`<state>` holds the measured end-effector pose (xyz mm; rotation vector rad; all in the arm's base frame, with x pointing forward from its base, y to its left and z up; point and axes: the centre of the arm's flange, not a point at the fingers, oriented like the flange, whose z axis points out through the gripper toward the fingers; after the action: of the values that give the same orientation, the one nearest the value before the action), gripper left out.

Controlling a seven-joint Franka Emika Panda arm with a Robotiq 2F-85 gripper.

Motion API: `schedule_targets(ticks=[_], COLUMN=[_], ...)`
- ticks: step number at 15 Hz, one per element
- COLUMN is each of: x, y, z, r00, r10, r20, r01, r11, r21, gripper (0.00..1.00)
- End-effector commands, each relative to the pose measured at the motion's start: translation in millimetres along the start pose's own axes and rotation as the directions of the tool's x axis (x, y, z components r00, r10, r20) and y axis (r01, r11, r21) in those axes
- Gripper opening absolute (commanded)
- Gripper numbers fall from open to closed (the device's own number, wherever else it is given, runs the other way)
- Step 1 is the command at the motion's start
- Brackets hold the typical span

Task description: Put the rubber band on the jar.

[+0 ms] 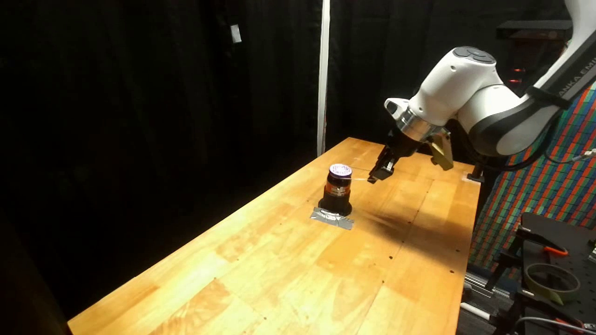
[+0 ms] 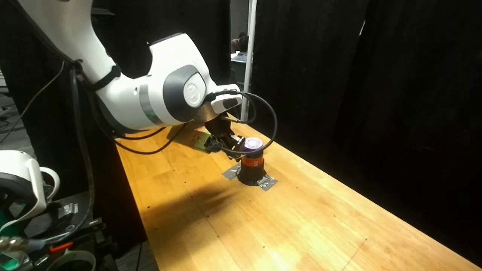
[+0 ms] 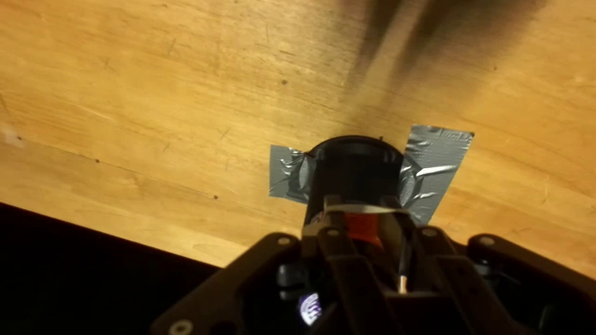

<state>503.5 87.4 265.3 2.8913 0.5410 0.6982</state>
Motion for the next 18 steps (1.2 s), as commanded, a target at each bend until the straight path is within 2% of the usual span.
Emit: schedule_targets(ticks=[1,2,5,10,12,15,18], x=[-53.6,-57.4,-62.7,-59.5,-72.1,-106.9,-133.5], y=[-2.2,5.0,24.2,45.8,42.1,18.7,-1.5], z=[-9.9,-9.1,-12.2,-11.1,0.4,19.4,25.2], r00=[0.984,0.974,0.940,0.904,0.894,0.880,0.858], r10=[0.097,0.123,0.189,0.257,0.278,0.299,0.268], r20=[-0.152,-0.191,-0.285,-0.340,-0.352,-0.368,-0.438], r01=[-0.107,-0.135,-0.207,-0.275,-0.297,-0.315,-0.294], r11=[0.993,0.990,0.978,0.961,0.955,0.949,0.956], r21=[-0.058,-0.051,-0.034,-0.004,-0.001,0.019,0.009], gripper=[0.13,0.11,0.16,0.15,0.16,0.16,0.15])
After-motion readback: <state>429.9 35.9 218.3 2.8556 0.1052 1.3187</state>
